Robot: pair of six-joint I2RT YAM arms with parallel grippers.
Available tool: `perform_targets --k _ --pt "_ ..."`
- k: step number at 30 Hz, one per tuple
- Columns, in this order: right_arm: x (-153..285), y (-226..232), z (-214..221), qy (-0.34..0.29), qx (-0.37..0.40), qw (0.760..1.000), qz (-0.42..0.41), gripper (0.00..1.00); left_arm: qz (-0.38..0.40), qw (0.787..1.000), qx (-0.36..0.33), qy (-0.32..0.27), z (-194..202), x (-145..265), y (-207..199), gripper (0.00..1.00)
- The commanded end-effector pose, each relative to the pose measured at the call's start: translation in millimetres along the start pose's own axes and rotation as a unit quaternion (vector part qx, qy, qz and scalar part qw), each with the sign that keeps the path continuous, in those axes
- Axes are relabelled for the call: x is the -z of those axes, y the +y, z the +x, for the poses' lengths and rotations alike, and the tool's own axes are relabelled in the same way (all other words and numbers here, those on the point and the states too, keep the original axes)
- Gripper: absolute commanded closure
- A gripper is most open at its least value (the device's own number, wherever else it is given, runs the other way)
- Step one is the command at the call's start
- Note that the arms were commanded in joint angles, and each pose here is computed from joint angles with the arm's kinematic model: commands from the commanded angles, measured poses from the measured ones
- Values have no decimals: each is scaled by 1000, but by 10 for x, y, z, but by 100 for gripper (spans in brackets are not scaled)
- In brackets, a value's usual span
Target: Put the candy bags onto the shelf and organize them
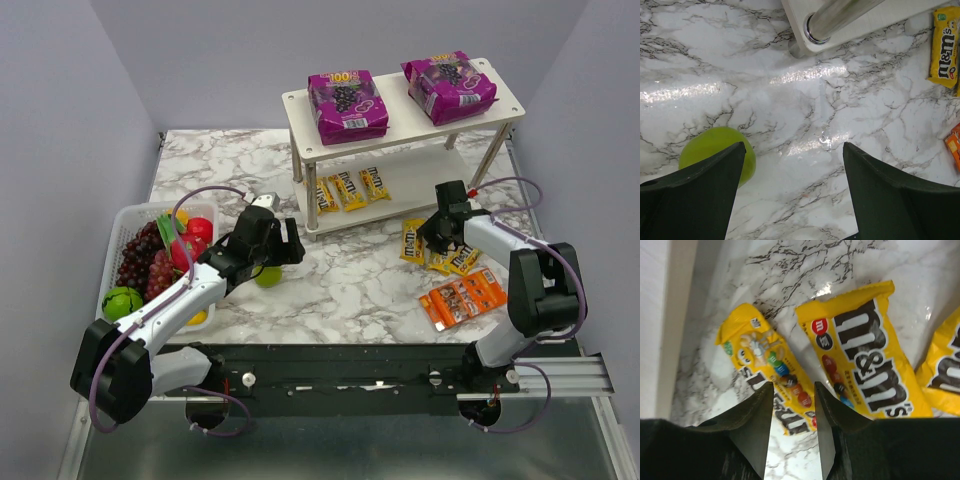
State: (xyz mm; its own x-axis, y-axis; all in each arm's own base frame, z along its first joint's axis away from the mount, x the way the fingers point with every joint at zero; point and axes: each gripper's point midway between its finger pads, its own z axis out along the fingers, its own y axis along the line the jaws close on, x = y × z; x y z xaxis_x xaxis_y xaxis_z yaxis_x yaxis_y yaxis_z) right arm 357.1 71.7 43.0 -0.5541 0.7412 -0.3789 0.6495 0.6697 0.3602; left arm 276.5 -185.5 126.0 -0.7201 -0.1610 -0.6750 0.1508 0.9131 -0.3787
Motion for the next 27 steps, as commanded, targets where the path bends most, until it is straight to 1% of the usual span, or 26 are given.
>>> perform_targets --k 1,6,8,9,12,17,20,24,25,27 --pt "-97 6 -126 -12 69 997 15 53 13 1000 -5 1 -19 1 -40 11" --pt "-226 149 119 61 112 992 -23 56 25 1000 -2 7 8 10 -82 11" --pt "-206 165 191 74 123 989 -37 57 26 1000 -2 8 14 11 -85 11" --pt "-183 207 249 87 135 985 -57 57 28 1000 -3 8 14 11 -91 11" --pt "-162 196 399 123 166 975 -81 59 31 999 -3 8 11 12 -102 11" --pt "-89 86 713 174 214 955 -107 64 35 999 -3 8 8 17 -120 11" --pt "0 95 930 197 259 937 -130 64 38 999 -2 8 15 19 -126 11" --pt "132 151 1385 243 342 892 -168 64 44 999 0 13 46 7 -140 11" --pt "178 167 1557 254 364 879 -175 64 45 999 0 16 59 4 -142 11" --pt "223 176 1727 269 383 864 -185 64 48 999 2 18 63 1 -157 11"
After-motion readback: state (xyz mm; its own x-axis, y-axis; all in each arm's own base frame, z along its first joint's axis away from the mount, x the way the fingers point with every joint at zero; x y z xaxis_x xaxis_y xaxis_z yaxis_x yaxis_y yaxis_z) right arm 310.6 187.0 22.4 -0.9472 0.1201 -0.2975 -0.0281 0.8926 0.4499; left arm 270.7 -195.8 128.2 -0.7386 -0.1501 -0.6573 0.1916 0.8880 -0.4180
